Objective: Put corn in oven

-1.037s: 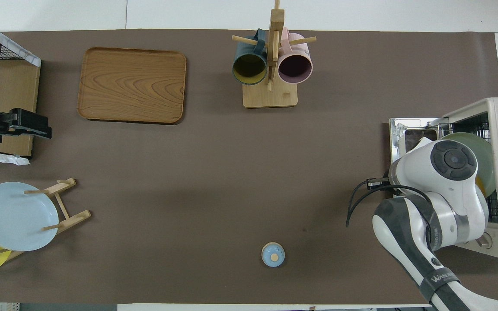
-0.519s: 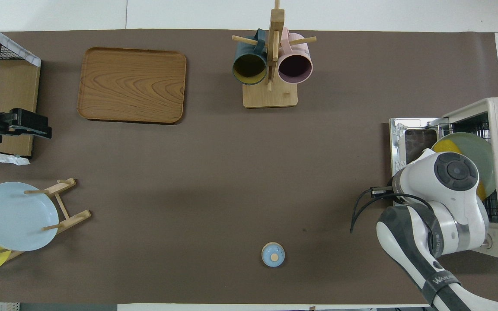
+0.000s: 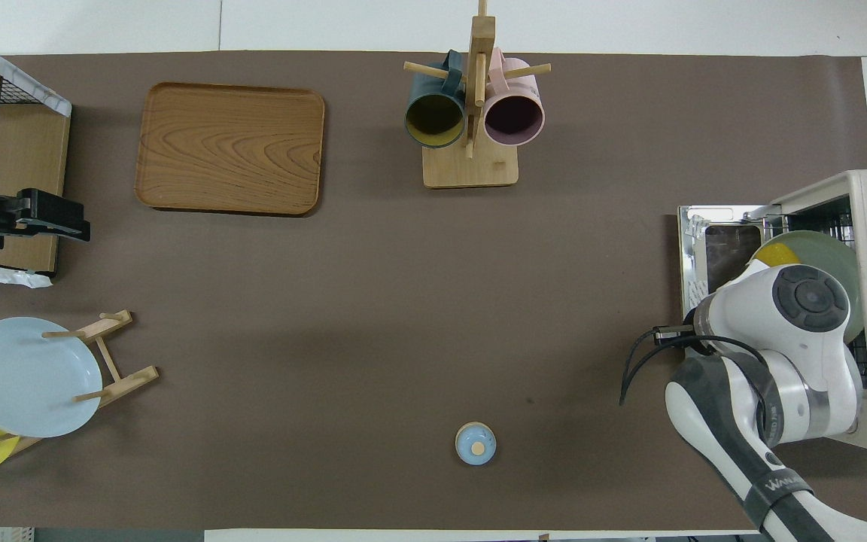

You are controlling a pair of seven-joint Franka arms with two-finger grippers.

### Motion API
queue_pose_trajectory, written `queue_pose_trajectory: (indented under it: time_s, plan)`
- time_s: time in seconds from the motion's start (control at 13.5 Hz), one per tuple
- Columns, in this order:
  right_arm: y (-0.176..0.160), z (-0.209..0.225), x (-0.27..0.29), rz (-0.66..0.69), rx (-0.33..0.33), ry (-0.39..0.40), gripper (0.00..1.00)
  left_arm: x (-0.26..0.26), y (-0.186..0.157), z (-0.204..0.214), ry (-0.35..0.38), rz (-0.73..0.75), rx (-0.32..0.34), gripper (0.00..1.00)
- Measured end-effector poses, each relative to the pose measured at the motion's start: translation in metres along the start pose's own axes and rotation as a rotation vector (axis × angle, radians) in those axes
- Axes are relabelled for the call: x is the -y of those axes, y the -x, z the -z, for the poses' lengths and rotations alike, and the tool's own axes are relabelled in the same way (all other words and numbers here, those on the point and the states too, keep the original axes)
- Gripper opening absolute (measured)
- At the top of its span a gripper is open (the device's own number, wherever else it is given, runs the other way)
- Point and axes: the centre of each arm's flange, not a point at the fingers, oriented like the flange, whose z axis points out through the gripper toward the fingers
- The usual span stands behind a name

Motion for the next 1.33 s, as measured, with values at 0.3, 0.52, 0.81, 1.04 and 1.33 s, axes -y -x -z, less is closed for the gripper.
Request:
queue_pose_trajectory:
  time_s: [0.3, 0.52, 0.81, 1.04, 1.33]
  plan:
    - [-0.011, 0.043, 0.003, 0.044, 0.078, 0.074, 0.01, 0.0, 0.0, 0.0, 0.0, 0.0, 0.0, 1.0]
    - [-0.017, 0.094, -0.016, 0.054, 0.106, 0.118, 0.01, 0.0, 0.0, 0.0, 0.0, 0.0, 0.0, 1.0]
    - [-0.019, 0.142, -0.07, 0.089, 0.1, 0.123, 0.01, 0.0, 0.0, 0.0, 0.0, 0.0, 0.0, 1.0]
    - [-0.013, 0.157, -0.119, 0.103, 0.091, 0.117, 0.01, 0.0, 0.0, 0.0, 0.0, 0.0, 0.0, 1.0]
    - [-0.012, 0.162, -0.129, 0.102, 0.083, 0.114, 0.04, 0.0, 0.0, 0.0, 0.0, 0.0, 0.0, 1.0]
